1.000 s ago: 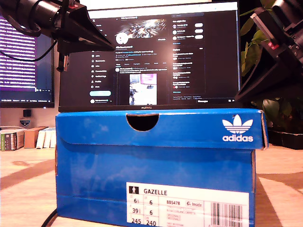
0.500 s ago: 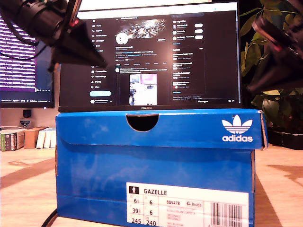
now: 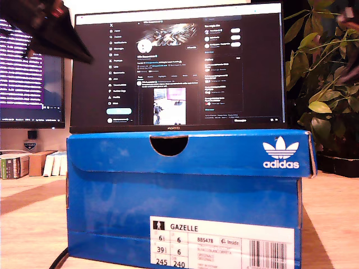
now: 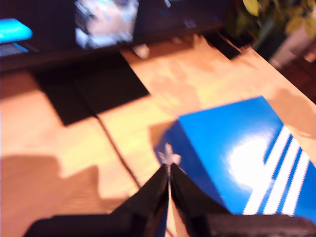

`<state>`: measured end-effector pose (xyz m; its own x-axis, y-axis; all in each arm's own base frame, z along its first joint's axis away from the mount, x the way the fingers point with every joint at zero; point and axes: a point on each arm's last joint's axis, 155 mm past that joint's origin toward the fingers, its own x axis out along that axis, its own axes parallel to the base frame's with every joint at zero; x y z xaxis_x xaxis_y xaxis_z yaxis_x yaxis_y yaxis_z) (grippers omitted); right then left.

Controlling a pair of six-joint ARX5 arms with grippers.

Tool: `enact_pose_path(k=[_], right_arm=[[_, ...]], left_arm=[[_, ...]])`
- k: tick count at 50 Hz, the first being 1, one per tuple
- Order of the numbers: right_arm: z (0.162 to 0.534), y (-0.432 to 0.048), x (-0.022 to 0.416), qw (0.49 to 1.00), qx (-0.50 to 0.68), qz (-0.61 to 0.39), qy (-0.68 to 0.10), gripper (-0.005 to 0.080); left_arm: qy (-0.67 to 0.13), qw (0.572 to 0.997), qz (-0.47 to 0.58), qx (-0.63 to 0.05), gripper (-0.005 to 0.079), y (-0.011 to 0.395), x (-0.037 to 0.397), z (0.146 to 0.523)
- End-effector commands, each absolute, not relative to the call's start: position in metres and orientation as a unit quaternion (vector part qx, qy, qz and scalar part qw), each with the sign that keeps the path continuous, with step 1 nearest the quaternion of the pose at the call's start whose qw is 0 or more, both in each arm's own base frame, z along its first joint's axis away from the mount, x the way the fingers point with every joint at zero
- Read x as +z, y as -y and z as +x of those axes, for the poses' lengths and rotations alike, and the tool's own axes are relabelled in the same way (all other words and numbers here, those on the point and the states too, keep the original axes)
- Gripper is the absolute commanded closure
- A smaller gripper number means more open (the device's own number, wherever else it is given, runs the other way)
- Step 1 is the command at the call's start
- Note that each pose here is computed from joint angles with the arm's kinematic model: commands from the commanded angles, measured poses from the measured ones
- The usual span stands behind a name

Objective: Close the blue shoebox by pushing the lid with your left arm and holding the box in place with your right arm

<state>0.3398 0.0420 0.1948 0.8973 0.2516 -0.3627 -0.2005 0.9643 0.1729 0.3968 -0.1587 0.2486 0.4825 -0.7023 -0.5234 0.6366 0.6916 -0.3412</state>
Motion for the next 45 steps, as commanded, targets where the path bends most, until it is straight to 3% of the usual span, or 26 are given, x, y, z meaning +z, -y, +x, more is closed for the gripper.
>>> enact_pose_path(k=[1, 45], right_arm=[[0.337, -0.038, 0.198, 0.974, 0.112, 0.055, -0.187, 0.0763], [0.311, -0.025, 0.210, 0.979, 0.087, 0.026, -0.181, 0.0763]], left_arm=[[-0.311, 0.867, -0.038, -0.386, 0.0761, 0.156, 0.259, 0.398], [-0.290, 0.929, -0.006, -0.232, 0.0761, 0.095, 0.227, 0.371]])
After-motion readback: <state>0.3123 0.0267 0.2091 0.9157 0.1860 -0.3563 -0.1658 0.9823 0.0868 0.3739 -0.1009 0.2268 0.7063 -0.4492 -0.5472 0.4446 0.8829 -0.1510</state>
